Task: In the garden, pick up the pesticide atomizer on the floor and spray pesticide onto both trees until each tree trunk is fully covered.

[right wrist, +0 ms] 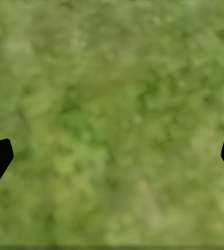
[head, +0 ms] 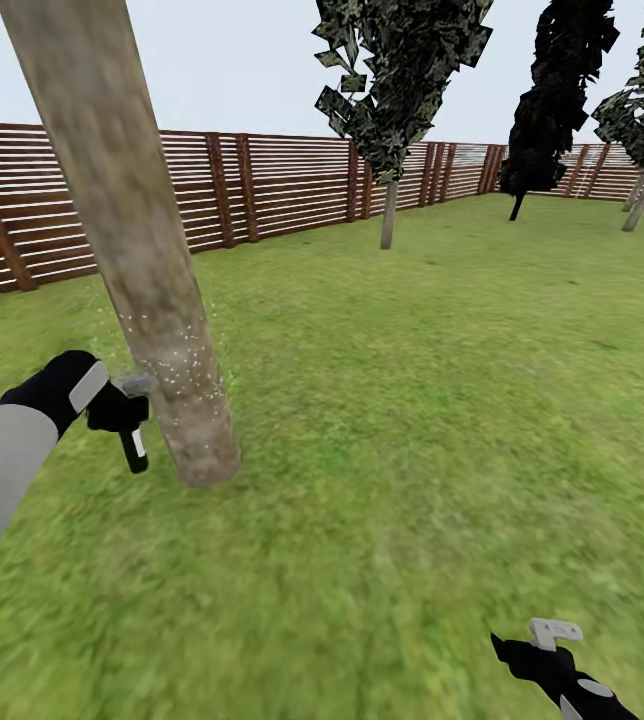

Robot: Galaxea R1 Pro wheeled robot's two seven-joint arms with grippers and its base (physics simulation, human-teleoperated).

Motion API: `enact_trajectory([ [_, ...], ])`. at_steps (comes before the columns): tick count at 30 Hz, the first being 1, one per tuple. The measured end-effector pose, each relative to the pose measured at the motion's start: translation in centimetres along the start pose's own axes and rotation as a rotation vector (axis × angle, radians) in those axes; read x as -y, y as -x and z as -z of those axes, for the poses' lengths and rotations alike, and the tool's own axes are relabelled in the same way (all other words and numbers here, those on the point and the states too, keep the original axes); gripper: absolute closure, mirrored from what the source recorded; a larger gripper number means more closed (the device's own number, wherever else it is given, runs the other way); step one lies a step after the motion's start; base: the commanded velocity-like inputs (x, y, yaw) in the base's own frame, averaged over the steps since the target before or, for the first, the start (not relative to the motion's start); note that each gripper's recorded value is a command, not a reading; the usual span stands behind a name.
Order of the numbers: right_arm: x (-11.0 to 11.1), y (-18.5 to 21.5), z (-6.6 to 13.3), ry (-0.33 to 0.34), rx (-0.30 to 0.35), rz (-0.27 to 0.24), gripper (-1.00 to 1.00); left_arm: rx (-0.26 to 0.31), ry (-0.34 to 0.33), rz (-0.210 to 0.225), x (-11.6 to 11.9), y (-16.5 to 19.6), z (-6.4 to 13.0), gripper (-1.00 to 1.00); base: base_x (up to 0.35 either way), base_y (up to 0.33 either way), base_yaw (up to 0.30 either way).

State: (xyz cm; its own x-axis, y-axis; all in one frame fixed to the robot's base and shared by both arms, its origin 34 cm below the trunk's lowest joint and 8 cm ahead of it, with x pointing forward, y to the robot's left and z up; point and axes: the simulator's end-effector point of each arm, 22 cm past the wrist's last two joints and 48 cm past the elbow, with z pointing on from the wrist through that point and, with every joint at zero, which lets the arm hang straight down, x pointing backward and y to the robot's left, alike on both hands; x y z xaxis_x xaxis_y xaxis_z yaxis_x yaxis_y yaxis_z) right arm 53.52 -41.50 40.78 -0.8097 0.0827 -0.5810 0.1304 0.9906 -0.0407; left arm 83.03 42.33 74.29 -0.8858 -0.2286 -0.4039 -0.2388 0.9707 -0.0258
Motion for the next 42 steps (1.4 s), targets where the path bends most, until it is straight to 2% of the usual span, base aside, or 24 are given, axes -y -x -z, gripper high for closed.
enact_trajectory([
  [3, 0.0, 0.0, 0.0, 0.000, 0.000, 0.000, -1.00, -0.056, 0.023, -0.008, -1.1, -5.6, -4.5, 1.00, 0.000, 0.000, 0.000],
  [5, 0.0, 0.0, 0.0, 0.000, 0.000, 0.000, -1.00, -0.067, 0.033, -0.011, -1.7, -7.9, -6.3, 1.00, 0.000, 0.000, 0.000],
  [10, -0.1, 0.0, 0.0, 0.001, -0.001, 0.000, -1.00, -0.022, 0.062, -0.030, -3.6, -13.9, -11.2, 1.00, 0.000, 0.000, 0.000],
  [11, -0.1, -0.1, 0.0, 0.002, -0.001, 0.000, -1.00, -0.005, 0.051, -0.033, -3.5, -14.9, -12.0, 1.00, 0.000, 0.000, 0.000],
  [14, -0.4, -0.1, 0.0, 0.006, -0.003, -0.003, -1.00, 0.063, -0.091, -0.063, -1.2, -18.0, -14.1, 1.00, 0.000, 0.000, 0.000],
  [16, -3.8, -0.6, -0.3, 0.048, -0.008, -0.013, -1.00, 0.088, -0.107, -0.130, -1.3, -19.9, -15.1, 1.00, 0.000, 0.000, 0.000],
  [17, -7.1, -0.9, -0.3, 0.094, -0.013, -0.007, -1.00, 0.085, -0.103, -0.183, -1.6, -21.4, -15.6, 1.00, 0.000, 0.000, 0.000],
  [18, -10.6, -1.2, -0.3, 0.147, -0.016, 0.040, -1.00, 0.069, -0.112, -0.219, -1.7, -23.1, -16.0, 1.00, 0.000, 0.000, 0.000],
  [20, -16.5, 0.7, 0.0, 0.237, 0.031, 0.168, -1.00, 0.055, -0.151, -0.267, -1.6, -26.4, -16.7, 1.00, 0.000, 0.000, 0.000],
  [21, -18.8, 2.1, 0.2, 0.266, 0.064, 0.197, -1.00, 0.069, -0.164, -0.283, -1.6, -27.5, -17.0, 1.00, -0.006, 0.000, 0.000],
  [22, -20.0, 3.6, 0.4, 0.278, 0.099, 0.211, -1.00, 0.083, -0.173, -0.295, -1.6, -28.4, -17.2, 1.00, -0.131, 0.000, 0.000],
  [24, -20.7, 8.6, 0.8, 0.279, 0.206, 0.229, -1.00, 0.106, -0.189, -0.295, -1.2, -29.0, -17.3, 1.00, -0.261, 0.000, 0.000],
  [26, -21.4, 15.0, 2.3, 0.314, 0.340, 0.252, -1.00, 0.122, -0.225, -0.295, 1.2, -29.2, -17.4, 1.00, -0.323, 0.000, 0.000],
  [27, -22.8, 18.3, 4.0, 0.382, 0.412, 0.280, -1.00, 0.133, -0.259, -0.301, 3.7, -29.2, -17.4, 1.00, -0.339, 0.000, 0.000],
  [28, -24.7, 20.7, 6.2, 0.491, 0.462, 0.323, -1.00, 0.146, -0.309, -0.308, 7.4, -29.3, -17.2, 1.00, -0.341, 0.000, 0.000],
  [29, -25.4, 21.6, 7.1, 0.532, 0.470, 0.341, -1.00, 0.148, -0.326, -0.312, 8.7, -29.5, -17.1, 1.00, -0.342, 0.000, 0.000],
  [31, -25.8, 21.8, 7.8, 0.566, 0.446, 0.348, -1.00, 0.147, -0.338, -0.316, 9.6, -29.8, -17.1, 1.00, -0.343, 0.000, 0.000],
  [34, -25.6, 21.8, 7.8, 0.571, 0.437, 0.353, -1.00, 0.208, -0.347, -0.326, 9.9, -28.8, -16.9, 1.00, -0.343, 0.000, 0.000],
  [36, -25.6, 21.8, 7.8, 0.571, 0.436, 0.353, -1.00, 0.214, -0.349, -0.335, 10.1, -28.9, -16.9, 1.00, -0.343, 0.000, 0.000],
  [38, -25.7, 21.8, 7.9, 0.572, 0.435, 0.357, -1.00, 0.198, -0.344, -0.418, 10.3, -29.8, -17.1, 1.00, -0.343, 0.000, 0.000],
  [39, -26.2, 21.7, 8.0, 0.580, 0.434, 0.368, -1.00, 0.183, -0.353, -0.475, 10.5, -30.4, -17.1, 1.00, -0.343, 0.000, 0.000],
  [40, -27.8, 21.3, 8.3, 0.607, 0.429, 0.409, -1.00, 0.164, -0.390, -0.533, 11.2, -31.3, -16.8, 1.00, -0.343, 0.000, 0.000],
  [41, -31.9, 19.4, 9.3, 0.681, 0.399, 0.520, -1.00, 0.109, -0.494, -0.638, 12.8, -33.5, -16.0, 1.00, -0.343, 0.000, 0.000],
  [42, -35.0, 17.7, 10.3, 0.738, 0.372, 0.609, -1.00, 0.081, -0.538, -0.686, 13.2, -34.5, -15.6, 1.00, -0.339, 0.000, 0.000],
])
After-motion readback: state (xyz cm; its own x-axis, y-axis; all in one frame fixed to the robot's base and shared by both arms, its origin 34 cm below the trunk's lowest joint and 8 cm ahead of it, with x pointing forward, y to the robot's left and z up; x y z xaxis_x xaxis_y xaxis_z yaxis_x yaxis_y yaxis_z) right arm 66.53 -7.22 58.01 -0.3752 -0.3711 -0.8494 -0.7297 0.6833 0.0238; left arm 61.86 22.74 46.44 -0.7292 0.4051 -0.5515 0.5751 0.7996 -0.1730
